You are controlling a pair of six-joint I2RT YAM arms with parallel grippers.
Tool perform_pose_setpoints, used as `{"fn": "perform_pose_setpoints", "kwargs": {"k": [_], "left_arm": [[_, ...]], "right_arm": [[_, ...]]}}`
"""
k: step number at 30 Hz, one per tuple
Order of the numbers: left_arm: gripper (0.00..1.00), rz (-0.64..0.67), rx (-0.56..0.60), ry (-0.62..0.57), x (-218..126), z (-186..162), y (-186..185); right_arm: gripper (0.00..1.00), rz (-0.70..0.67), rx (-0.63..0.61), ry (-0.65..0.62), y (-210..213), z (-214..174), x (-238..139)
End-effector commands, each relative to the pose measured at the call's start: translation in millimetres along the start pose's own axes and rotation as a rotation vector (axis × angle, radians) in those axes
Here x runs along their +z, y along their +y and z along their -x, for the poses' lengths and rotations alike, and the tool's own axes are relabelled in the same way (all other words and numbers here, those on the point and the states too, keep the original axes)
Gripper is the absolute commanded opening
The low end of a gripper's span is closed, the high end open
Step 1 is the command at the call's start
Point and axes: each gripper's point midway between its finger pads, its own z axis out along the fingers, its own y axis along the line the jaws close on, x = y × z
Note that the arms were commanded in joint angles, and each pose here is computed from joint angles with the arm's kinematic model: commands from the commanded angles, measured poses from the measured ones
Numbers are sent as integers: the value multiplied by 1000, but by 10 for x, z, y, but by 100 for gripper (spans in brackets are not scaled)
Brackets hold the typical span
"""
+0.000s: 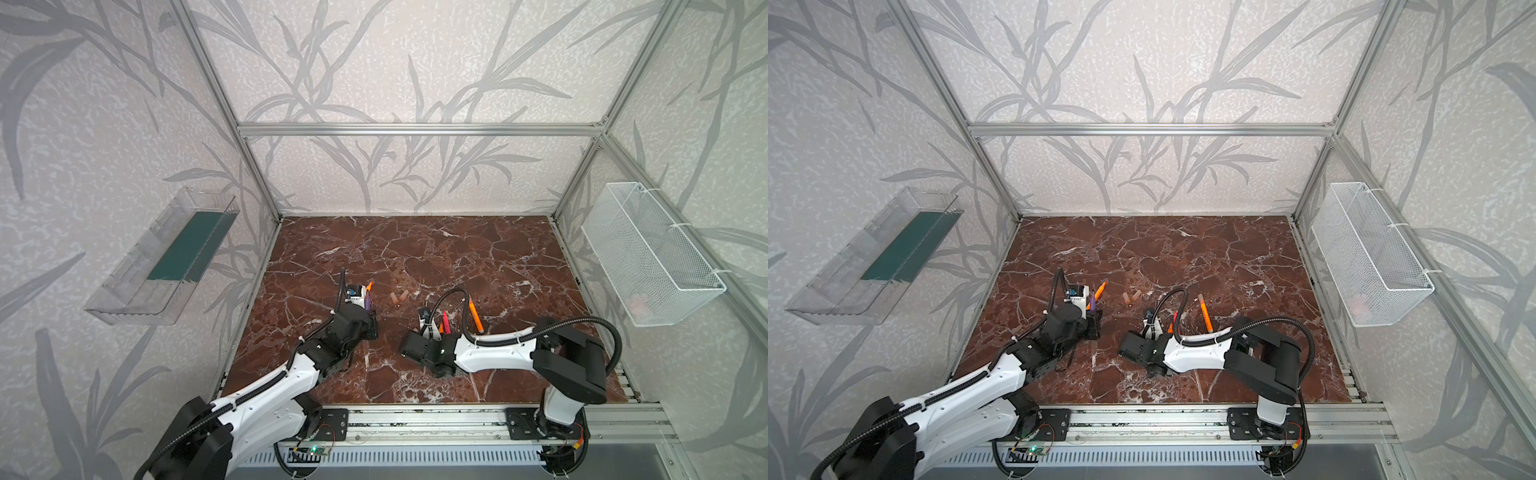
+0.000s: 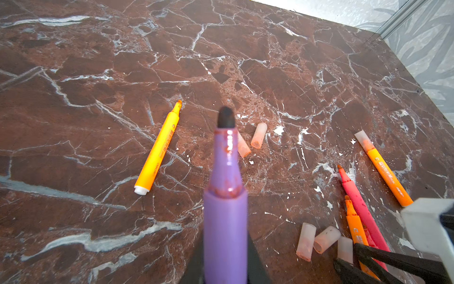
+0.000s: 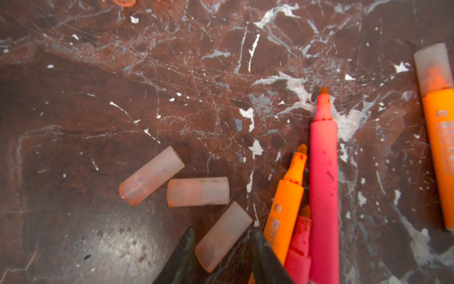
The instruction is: Insert the pens into the pen caps
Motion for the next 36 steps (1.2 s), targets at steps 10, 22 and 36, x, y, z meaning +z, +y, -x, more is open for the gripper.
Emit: {"fn": "perform_pose_setpoints", "kwargs": {"k": [10,22,36], "left_arm": [[0,-13,-12,-20,-6,43,-17],[0,-25,-17,-22,-8,52,-40],[0,-33,-17,-20,6,60,-65]], "right_arm": [[31,12,12,-7,21,18,-44],[31,57,24,29,165,-89,83],[29,57,31,38,187,-126,126]]}}
